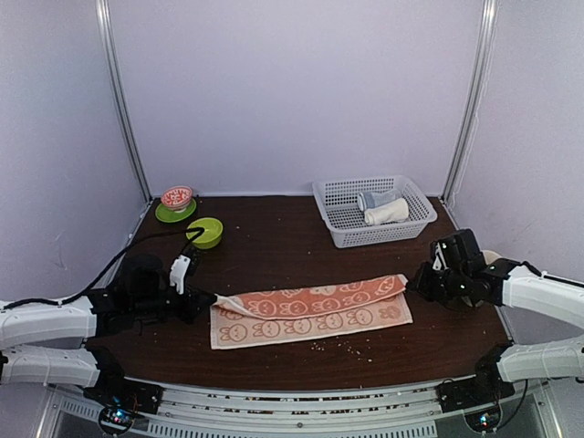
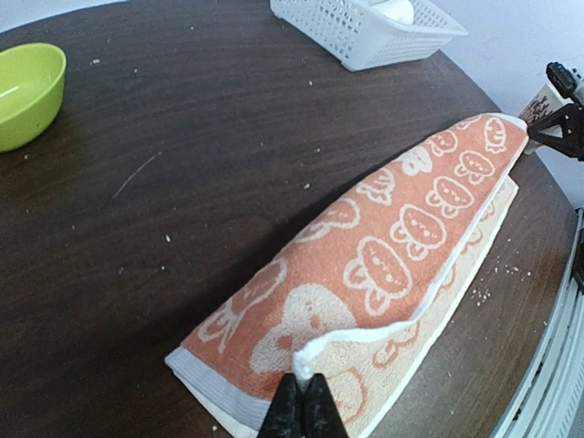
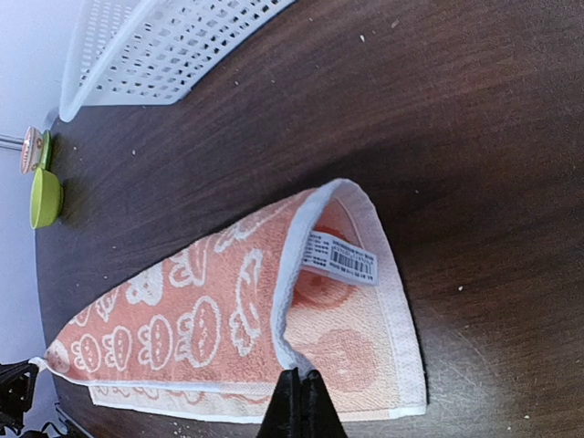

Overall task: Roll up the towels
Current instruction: Fold the towel at the center of the board.

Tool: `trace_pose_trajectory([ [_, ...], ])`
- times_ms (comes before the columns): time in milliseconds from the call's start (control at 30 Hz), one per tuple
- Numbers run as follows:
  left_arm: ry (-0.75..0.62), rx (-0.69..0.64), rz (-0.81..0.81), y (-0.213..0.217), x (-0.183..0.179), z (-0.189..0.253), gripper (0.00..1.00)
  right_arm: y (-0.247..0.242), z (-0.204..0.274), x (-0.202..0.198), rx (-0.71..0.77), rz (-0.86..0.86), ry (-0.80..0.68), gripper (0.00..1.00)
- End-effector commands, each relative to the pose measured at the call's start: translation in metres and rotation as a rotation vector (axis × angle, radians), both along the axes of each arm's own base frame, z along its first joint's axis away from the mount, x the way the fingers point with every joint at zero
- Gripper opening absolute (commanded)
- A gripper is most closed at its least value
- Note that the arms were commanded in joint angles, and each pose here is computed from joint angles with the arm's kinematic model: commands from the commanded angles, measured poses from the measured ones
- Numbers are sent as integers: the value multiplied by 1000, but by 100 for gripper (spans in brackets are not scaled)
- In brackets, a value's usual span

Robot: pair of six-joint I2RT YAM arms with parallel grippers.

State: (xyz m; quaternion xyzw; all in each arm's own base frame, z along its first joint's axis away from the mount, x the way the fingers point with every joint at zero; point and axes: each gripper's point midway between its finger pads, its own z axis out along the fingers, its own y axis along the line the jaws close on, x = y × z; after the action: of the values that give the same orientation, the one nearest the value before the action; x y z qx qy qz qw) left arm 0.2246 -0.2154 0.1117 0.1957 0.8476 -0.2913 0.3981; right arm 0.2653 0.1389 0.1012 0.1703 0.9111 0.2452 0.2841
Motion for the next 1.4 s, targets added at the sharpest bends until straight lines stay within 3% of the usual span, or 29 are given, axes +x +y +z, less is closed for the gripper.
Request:
trace_pose_trajectory([
  [0,41,-24,23,1,-6,-9,0,-7,-18,-7,-19,-23,30,0],
  [267,51,-40,45,6,-12,-9,0,-11,-31,-16,-33,-23,54,0],
  [700,175,-18,45,9,-33,-50,0,-11,-55,-22,-40,-16,106,0],
  [1100,150,-63,52,14,-42,-23,0,-9,-35,-23,-23,0,76,0],
  [1367,205,-51,71,21,-53,-40,0,-11,-57,-35,-41,15,129,0],
])
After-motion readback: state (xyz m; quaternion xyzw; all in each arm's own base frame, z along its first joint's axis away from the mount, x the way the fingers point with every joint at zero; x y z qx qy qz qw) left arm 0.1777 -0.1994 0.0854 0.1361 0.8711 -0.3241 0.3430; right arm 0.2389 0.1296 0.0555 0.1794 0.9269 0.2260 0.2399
